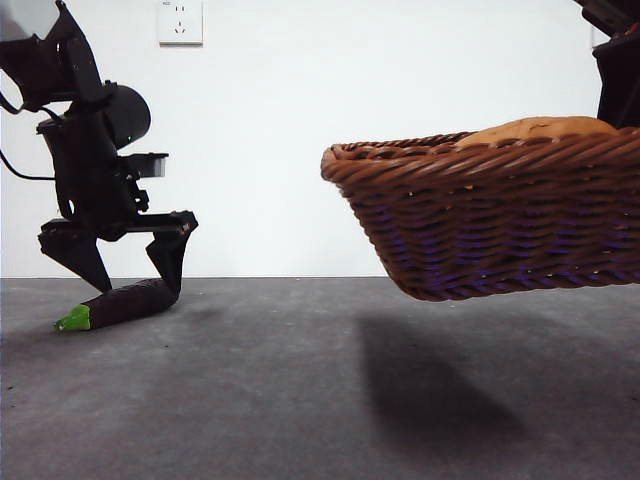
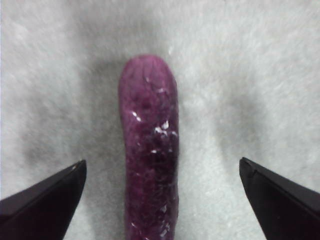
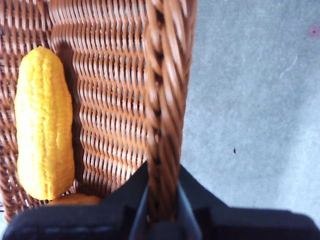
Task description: Help me put the vegetables on the table into the basket
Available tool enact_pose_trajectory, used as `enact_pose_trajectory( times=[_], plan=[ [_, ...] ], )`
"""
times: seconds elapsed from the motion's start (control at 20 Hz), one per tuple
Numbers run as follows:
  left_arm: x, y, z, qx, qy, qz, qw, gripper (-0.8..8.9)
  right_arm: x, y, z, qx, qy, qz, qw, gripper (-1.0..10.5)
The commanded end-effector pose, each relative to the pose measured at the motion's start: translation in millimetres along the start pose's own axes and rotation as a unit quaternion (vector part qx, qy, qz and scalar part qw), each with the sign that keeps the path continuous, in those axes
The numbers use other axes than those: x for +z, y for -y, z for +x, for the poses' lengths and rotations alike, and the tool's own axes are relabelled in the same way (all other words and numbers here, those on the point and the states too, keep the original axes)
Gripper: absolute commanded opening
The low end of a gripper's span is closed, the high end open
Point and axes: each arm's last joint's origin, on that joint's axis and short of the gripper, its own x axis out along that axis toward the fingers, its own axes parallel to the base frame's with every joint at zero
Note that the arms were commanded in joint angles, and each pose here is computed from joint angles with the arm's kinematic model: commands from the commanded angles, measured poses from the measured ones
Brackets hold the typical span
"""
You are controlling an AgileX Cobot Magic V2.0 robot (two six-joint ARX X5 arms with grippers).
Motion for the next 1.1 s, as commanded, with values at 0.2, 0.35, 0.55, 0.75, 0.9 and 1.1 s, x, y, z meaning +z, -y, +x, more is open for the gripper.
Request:
enact_pose_trajectory(
  times=[0.2,0.35,0.55,0.75,0.9,1.1],
  plan=[
    [-5.9,-0.3,15.8,-0.003,-0.021,0.000,1.000,1.46,4.3,-2.8,-2.5,0.010,0.019,-0.016,1.000,-0.2],
    [-5.4,-0.2,15.8,-0.004,-0.019,-0.006,1.000,-0.09,4.0,-2.7,-2.5,0.009,0.017,-0.015,1.000,-0.2],
    [-1.9,1.7,10.4,-0.054,-0.020,-0.039,0.998,-0.09,4.0,-2.7,-2.5,0.009,0.017,-0.015,1.000,-0.2],
    [19.4,15.6,-40.8,-0.275,-0.033,-0.061,0.959,-0.08,3.9,-1.0,-2.5,-0.019,0.019,-0.011,1.000,-0.2],
    [25.2,35.5,-108.8,-0.324,0.014,-0.021,0.946,-0.09,3.7,-1.0,-2.5,-0.019,0.018,-0.011,1.000,-0.2],
    [10.8,70.4,-198.1,-0.349,0.057,0.038,0.935,-0.08,3.8,-1.1,-2.5,-0.018,0.019,0.006,1.000,-0.2]
  ],
)
